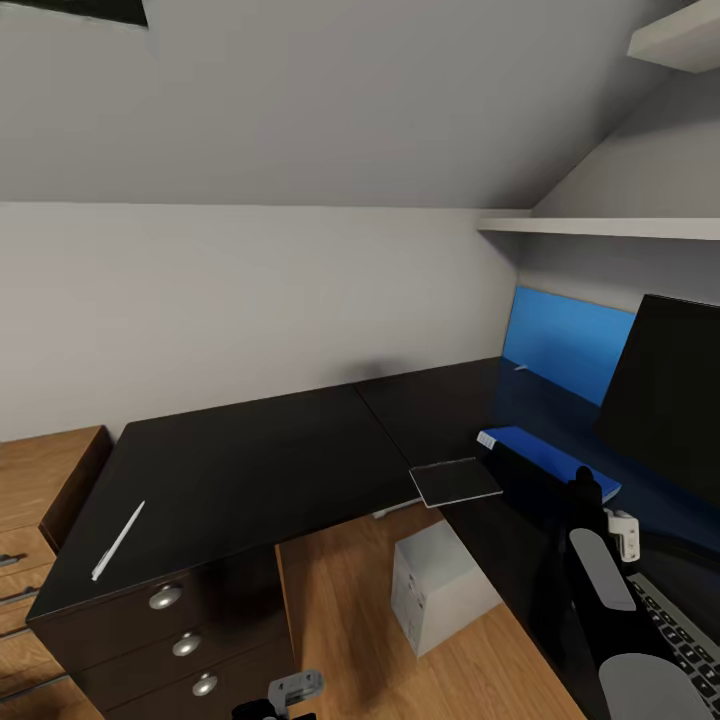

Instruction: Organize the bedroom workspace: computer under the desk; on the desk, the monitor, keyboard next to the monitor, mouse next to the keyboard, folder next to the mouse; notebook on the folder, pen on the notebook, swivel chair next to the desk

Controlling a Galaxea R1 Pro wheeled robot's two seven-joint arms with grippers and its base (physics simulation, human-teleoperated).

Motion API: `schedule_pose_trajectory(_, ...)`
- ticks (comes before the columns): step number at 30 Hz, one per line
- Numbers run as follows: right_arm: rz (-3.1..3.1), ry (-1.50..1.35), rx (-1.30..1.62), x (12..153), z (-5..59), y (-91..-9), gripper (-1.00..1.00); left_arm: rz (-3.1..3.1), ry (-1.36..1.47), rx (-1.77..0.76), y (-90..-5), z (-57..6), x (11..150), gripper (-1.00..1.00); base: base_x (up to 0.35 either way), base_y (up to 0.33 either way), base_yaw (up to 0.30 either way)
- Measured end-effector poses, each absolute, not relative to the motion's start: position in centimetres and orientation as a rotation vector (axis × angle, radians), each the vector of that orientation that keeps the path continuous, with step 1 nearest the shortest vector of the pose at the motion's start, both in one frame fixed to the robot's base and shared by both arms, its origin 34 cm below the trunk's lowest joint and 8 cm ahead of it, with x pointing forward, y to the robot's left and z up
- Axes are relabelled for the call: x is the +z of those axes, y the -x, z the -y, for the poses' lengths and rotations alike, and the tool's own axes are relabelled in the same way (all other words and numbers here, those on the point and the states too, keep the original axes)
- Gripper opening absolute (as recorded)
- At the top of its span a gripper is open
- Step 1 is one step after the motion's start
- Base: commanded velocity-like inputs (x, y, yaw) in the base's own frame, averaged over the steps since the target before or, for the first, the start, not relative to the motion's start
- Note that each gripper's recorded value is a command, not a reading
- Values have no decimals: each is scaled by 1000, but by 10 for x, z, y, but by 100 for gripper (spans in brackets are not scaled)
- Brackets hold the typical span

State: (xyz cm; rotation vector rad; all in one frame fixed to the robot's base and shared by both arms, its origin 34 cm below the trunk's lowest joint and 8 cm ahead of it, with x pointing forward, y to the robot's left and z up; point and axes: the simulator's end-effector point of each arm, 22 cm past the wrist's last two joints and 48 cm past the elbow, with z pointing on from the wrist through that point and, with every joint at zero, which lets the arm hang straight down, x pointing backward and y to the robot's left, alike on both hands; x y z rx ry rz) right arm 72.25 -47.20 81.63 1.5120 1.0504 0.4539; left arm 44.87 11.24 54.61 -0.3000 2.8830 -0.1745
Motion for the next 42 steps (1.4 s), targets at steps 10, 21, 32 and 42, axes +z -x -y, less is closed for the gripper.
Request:
schedule_pose_trajectory(10, -1050, -1510, 455, 817, 472, -723, 100, -2883, 301, -175, -449, -112, 546, 100, 0, 0, 0)
schedule_pose_trajectory(21, -1051, -1510, 456, 820, 471, -723, 100, -2884, 301, -176, -449, -112, 550, 100, 0, 0, 0)
schedule_pose_trajectory(32, -1051, -1511, 456, 820, 471, -723, 100, -2884, 302, -177, -449, -112, 550, 100, -82, 0, 0)
schedule_pose_trajectory(42, -1051, -1511, 456, 820, 471, -723, 100, -2884, 302, -178, -449, -111, 550, 100, -94, 0, 0)
